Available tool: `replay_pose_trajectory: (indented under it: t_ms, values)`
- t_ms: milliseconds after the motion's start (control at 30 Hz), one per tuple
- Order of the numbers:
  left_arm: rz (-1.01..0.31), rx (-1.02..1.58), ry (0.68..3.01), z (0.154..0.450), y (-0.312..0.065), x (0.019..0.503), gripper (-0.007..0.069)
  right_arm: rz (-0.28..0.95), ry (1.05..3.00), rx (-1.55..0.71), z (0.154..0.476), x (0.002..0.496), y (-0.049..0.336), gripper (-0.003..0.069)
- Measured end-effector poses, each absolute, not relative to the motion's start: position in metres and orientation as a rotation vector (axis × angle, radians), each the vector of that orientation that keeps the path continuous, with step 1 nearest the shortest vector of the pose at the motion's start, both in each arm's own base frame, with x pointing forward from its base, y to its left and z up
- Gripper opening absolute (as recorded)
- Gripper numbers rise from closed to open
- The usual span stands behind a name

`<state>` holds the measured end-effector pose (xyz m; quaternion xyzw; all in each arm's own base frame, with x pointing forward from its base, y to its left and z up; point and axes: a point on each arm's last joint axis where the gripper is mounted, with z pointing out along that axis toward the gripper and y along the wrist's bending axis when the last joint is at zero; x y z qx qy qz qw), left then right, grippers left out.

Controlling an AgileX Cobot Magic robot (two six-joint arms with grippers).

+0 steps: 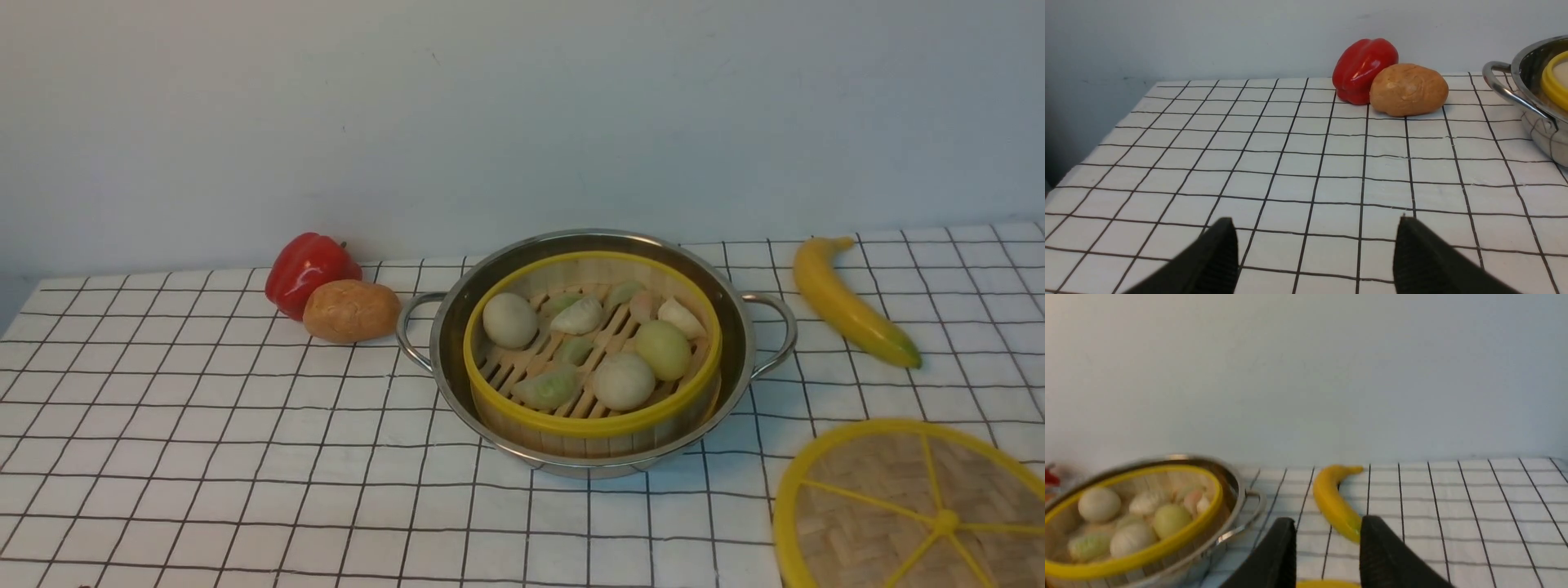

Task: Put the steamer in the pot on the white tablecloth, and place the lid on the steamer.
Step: 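Move the gripper down to the bamboo steamer lid and grasp its center knob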

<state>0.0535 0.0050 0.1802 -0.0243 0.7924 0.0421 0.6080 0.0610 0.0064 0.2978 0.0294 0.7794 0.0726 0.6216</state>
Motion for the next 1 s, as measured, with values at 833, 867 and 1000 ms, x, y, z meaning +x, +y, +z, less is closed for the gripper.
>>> replay_pose_trajectory:
  t_ms: [833, 867, 1000]
  values:
    - [0.097, -0.056, 1.831, 0.180, 0.005, 0.053, 0.0474, 0.041, 2.690, -0.589, 0.300, 0.192, 0.050, 0.0242]
    - [0.098, -0.056, 1.831, 0.180, 0.005, 0.053, 0.0474, 0.033, 2.714, -0.598, 0.293, 0.202, 0.055, 0.0242]
    - [0.098, -0.056, 1.830, 0.180, 0.005, 0.053, 0.0474, 0.024, 2.778, -0.552, 0.269, 0.236, 0.068, 0.0242]
